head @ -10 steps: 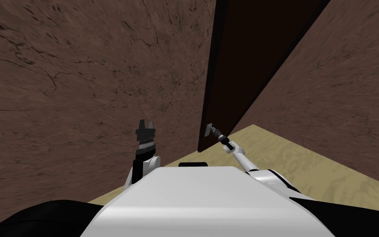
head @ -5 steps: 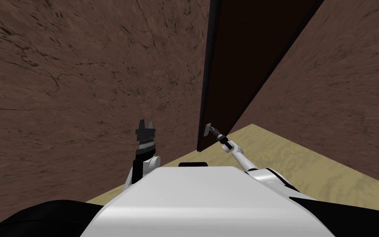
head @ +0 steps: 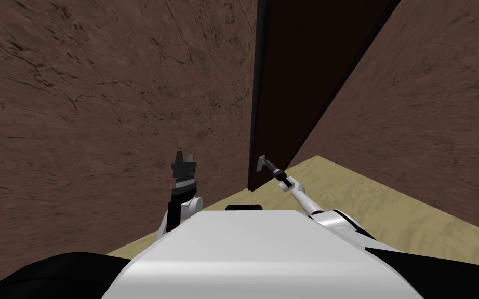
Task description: Pull the door open
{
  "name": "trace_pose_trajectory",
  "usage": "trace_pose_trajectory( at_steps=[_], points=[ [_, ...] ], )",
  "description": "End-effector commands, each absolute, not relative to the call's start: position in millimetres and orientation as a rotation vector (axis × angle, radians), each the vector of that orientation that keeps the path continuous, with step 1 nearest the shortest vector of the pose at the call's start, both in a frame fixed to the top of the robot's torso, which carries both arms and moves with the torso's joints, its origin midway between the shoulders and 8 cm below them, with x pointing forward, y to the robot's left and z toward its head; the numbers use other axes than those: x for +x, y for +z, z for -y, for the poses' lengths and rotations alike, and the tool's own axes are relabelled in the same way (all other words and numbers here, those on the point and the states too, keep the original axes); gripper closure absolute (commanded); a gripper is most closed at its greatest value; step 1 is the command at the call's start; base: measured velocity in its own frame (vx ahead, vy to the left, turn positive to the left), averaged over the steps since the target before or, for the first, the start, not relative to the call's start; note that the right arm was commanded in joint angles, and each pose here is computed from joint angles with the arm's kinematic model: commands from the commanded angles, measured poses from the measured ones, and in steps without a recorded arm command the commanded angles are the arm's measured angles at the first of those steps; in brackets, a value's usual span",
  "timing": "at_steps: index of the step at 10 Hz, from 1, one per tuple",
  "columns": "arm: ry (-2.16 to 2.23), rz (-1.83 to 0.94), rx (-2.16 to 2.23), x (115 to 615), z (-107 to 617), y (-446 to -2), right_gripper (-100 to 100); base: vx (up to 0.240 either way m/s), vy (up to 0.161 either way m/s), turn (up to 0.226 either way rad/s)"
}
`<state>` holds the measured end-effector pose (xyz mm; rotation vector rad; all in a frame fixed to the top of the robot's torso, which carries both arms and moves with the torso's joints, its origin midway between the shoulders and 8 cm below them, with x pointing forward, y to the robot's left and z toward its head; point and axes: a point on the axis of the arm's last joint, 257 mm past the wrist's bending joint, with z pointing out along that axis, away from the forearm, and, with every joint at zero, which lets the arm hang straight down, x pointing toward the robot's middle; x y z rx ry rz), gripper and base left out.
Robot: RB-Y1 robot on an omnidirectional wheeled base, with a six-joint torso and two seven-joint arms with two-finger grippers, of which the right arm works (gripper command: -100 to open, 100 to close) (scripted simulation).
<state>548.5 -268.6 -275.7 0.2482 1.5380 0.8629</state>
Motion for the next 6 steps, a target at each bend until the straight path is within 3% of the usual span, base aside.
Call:
trace_pose_trajectory(
  at_steps=[1,6],
  points=[
    [0.908,-1.537,0.268,547.6,257.9,-276.6,100,-0.025,-0.03,-0.001],
    [1.054,-1.521,0.396,552.0,242.2,-272.8,100,-0.037,-0.047,-0.002]
  ],
)
